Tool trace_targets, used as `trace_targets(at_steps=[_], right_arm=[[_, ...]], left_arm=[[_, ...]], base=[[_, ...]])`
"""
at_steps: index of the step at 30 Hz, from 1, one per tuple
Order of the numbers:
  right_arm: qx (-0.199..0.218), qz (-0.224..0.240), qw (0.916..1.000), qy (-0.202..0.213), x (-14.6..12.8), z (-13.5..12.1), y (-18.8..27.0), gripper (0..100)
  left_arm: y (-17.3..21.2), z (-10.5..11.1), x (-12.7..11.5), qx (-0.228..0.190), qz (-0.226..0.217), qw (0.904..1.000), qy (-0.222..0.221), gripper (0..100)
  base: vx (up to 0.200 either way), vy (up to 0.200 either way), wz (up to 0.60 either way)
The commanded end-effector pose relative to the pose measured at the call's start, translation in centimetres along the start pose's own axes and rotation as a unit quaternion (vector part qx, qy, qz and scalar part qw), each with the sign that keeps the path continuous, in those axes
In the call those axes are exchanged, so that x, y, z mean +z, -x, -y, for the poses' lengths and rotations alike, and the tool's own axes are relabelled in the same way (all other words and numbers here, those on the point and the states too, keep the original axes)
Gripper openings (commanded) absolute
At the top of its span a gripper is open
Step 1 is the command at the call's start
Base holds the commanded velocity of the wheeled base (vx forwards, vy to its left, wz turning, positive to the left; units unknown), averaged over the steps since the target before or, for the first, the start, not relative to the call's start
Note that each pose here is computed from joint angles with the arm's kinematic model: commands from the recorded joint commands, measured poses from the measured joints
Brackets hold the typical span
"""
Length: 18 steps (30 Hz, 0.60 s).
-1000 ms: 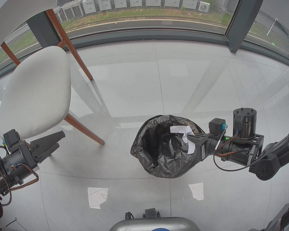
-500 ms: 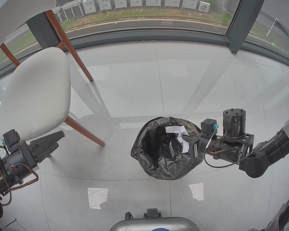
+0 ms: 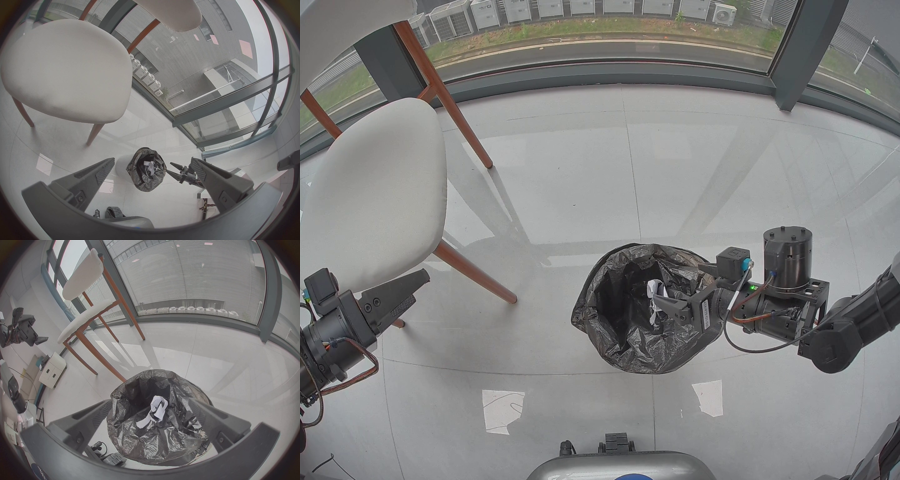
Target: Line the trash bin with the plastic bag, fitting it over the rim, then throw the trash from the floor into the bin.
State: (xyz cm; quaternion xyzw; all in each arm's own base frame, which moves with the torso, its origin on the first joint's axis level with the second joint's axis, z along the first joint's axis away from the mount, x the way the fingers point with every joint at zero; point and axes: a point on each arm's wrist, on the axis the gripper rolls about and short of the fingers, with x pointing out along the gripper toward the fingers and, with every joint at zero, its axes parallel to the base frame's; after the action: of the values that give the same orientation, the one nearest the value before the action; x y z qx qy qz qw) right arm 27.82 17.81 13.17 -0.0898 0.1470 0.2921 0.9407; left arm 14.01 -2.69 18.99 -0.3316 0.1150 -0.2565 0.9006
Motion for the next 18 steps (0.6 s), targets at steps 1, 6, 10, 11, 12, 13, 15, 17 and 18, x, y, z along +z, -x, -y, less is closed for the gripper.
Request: trace_targets(at_steps=[1,6,10,11,12,13,15,17,18], right_arm=[[-0.017,0.016,0.9997,-0.007,0.6,0.6,3.3,100],[-0.096,0.022,0.9937,-0.053,0.3,2.4,7.1,100],[-0.224,0.025,0.9699,-0.092,-0.5,5.3,13.9,100],[-0.258,0.03,0.9607,-0.099,-0.7,5.9,15.5,100],[-0.3,0.039,0.9469,-0.108,-0.8,6.8,17.3,100],[-0.332,0.047,0.935,-0.115,-0.9,7.4,18.5,100],[-0.386,0.071,0.9117,-0.122,-1.2,8.0,21.3,100],[-0.418,0.082,0.896,-0.127,-2.6,7.0,23.9,100],[-0.42,0.081,0.8948,-0.127,-3.3,6.3,24.6,100]], left_arm=[[0.1,-0.3,-0.2,0.021,0.009,0.9996,-0.016,100],[0.6,-0.1,-0.3,0.026,0.023,0.9991,-0.022,100],[1.5,-0.1,-1.0,0.027,0.027,0.999,-0.025,100],[1.9,-0.2,-1.2,0.034,0.033,0.9985,-0.027,100],[2.2,-0.4,-1.3,0.05,0.044,0.9973,-0.032,100],[2.6,-0.7,-1.3,0.072,0.059,0.9948,-0.042,100],[3.7,-1.3,-1.5,0.122,0.092,0.9857,-0.071,100],[4.8,-1.5,-2.3,0.139,0.105,0.9799,-0.097,100],[5.3,-1.4,-2.8,0.14,0.107,0.9787,-0.105,100]], base=[[0.0,0.0,0.0],[0.0,0.0,0.0],[0.0,0.0,0.0],[0.0,0.0,0.0],[0.0,0.0,0.0],[0.0,0.0,0.0],[0.0,0.0,0.0],[0.0,0.0,0.0],[0.0,0.0,0.0]])
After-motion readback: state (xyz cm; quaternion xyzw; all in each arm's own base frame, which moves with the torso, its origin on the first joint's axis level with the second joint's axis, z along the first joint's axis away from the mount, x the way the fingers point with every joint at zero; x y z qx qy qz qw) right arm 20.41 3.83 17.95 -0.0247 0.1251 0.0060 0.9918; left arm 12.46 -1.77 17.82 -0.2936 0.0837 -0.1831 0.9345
